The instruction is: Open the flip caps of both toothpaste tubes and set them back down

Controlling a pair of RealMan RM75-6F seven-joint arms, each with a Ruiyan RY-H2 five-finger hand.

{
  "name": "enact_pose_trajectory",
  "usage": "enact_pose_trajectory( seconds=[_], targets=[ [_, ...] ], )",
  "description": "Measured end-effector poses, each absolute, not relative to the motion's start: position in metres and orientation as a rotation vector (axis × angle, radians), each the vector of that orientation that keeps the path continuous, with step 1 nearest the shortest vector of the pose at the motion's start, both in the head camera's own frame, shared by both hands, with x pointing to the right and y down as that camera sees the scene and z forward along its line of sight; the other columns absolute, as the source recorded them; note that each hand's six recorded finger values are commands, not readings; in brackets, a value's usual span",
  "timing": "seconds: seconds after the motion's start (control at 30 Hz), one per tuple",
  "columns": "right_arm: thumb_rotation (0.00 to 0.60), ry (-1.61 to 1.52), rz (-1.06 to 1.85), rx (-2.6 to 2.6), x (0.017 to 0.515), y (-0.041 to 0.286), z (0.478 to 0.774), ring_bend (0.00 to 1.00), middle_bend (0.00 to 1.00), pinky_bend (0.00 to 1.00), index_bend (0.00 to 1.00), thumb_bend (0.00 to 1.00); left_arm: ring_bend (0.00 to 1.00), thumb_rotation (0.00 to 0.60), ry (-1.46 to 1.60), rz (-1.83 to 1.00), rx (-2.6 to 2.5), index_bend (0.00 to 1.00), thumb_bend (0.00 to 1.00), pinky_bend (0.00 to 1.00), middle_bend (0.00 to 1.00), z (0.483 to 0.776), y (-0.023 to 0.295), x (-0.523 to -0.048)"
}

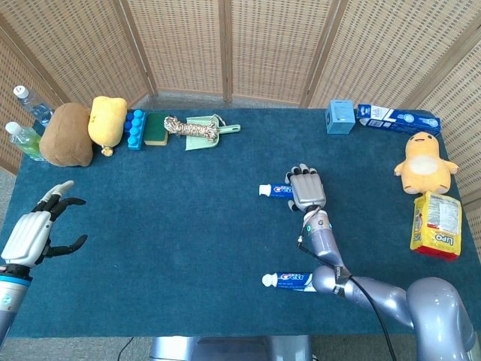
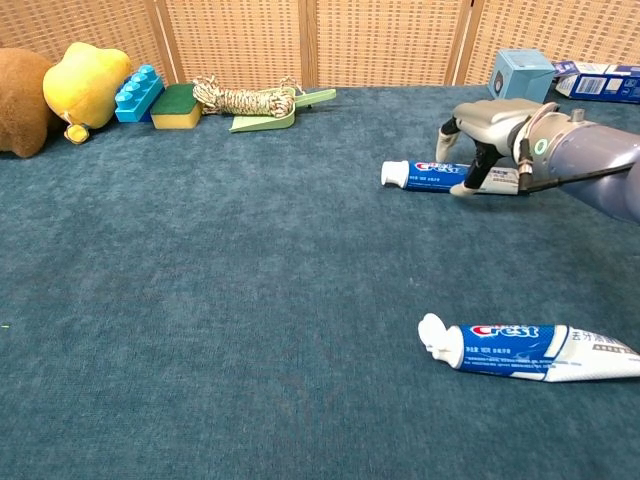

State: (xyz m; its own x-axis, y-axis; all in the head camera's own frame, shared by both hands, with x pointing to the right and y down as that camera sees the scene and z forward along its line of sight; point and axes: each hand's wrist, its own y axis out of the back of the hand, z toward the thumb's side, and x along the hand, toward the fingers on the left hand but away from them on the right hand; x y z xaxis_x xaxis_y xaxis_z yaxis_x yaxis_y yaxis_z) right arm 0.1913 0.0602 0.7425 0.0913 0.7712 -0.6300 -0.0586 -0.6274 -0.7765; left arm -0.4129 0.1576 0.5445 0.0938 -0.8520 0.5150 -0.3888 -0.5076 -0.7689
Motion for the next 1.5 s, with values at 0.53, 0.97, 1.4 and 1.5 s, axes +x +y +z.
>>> enact_pose_trajectory(
  seconds=[0.53, 0.97, 1.4, 1.5],
  targets=[
    [0.6, -0.697, 1.648, -1.736, 0.186, 0.057, 0.752, 0.28, 0.39, 0.32, 0.6, 0.33, 0.0, 0.6, 1.243, -1.416, -1.929, 0.25, 0.24, 0.16, 0.04, 0.542, 0.163, -0.424],
    [0.6, -0.832, 1.564, -1.848, 0.186, 0.058, 0.739, 0.64, 0.71, 0.71, 0.93, 0.44, 0.0, 0.6, 1.254, -1.407, -1.929, 0.25, 0.24, 0.16, 0.04, 0.537, 0.166, -0.425],
    [0.6, -0.996, 1.443, -2.138, 0.205, 0.082, 0.695, 0.67, 0.73, 0.73, 0.95, 0.45, 0.03, 0.6, 1.224, -1.39, -1.973, 0.25, 0.24, 0.22, 0.08, 0.544, 0.166, -0.409],
    [0.6, -1.027, 1.41, -2.212, 0.212, 0.091, 0.68, 0.67, 0.73, 0.73, 0.95, 0.45, 0.04, 0.6, 1.204, -1.386, -1.997, 0.26, 0.24, 0.24, 0.08, 0.547, 0.165, -0.401]
  ],
)
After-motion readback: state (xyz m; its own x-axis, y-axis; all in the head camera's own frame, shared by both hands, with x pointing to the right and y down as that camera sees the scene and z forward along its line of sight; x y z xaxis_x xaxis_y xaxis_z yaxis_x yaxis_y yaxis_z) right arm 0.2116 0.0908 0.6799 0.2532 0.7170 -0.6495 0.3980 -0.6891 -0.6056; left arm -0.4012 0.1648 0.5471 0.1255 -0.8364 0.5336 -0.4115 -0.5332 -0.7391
